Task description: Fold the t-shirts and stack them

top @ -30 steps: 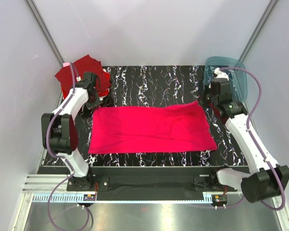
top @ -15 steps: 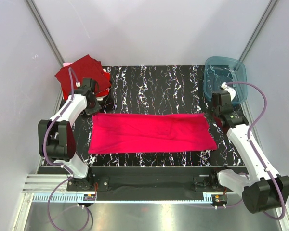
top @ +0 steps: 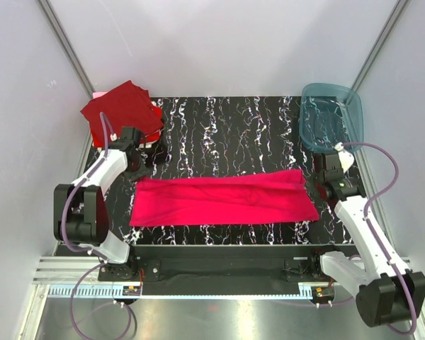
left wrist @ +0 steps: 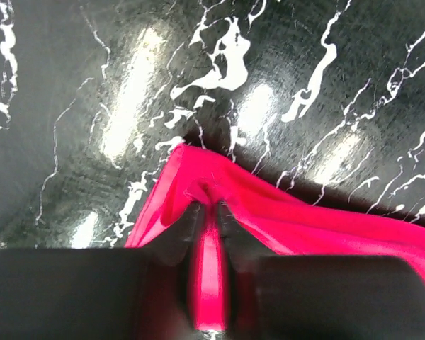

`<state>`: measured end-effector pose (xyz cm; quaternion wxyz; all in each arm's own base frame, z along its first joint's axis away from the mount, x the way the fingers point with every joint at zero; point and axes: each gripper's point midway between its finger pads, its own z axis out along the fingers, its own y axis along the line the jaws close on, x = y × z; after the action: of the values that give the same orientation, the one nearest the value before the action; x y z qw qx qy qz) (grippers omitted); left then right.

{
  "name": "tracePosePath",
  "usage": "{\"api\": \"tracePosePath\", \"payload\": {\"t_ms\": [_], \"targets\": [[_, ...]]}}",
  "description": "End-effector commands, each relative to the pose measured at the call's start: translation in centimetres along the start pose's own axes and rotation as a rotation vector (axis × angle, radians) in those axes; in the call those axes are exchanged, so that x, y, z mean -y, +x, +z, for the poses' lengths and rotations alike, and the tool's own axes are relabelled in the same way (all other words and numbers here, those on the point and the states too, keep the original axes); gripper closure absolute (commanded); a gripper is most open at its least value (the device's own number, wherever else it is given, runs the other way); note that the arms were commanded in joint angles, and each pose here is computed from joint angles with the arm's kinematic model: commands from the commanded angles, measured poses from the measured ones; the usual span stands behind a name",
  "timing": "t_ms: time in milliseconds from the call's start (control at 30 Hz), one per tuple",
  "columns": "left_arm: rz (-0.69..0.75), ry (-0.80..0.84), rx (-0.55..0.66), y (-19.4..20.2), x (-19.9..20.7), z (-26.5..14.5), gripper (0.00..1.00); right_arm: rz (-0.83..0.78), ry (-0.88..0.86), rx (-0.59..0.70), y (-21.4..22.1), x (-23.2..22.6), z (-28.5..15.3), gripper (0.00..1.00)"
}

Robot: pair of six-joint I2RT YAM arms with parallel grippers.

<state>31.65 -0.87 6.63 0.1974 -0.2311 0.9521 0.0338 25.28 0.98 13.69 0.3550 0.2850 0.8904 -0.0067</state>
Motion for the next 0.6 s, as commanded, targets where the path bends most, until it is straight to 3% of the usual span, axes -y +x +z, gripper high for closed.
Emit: {"api": "tracePosePath", "payload": {"t_ms": [0,33,67,100,133,167,233,400,567], "targets": [[-0.064,-0.011,0.088,-1.3,-0.6,-1.9,0.77,0.154,0.055,0.061,-0.7,1.4,-1.1,1.0],[-0.071,-0.026,0.101,-1.4,-1.0,-2.2,0.68,0.201,0.054,0.036,0.3,1.5,-0.8,1.0],[-0.085,-0.028,0.126,-1.7,-1.3,-3.0,0.41,0.23,0.049,0.034,0.5,1.6,-0.7,0.87],[-0.099,-0.046,0.139,-1.7,-1.8,-3.5,0.33,0.258,0.038,0.034,0.7,1.6,-0.8,0.49],[-0.103,-0.042,0.156,-1.9,-1.9,-4.0,0.32,0.286,0.035,0.022,1.2,1.6,-0.6,0.32],[-0.113,-0.026,0.191,-2.3,-2.0,-5.0,0.33,0.297,0.031,0.023,1.1,1.6,-0.7,0.21],[-0.118,-0.024,0.232,-2.7,-2.4,-6.0,0.33,0.315,0.033,0.033,0.9,1.7,-0.8,0.06],[-0.122,0.057,0.293,-3.4,-1.4,-7.3,0.35,0.347,-0.061,0.013,1.3,0.1,-0.9,0.09],[-0.051,0.14,0.203,-1.6,2.3,-4.9,0.41,0.392,-0.276,-0.248,6.9,-4.3,0.8,0.27]]}}
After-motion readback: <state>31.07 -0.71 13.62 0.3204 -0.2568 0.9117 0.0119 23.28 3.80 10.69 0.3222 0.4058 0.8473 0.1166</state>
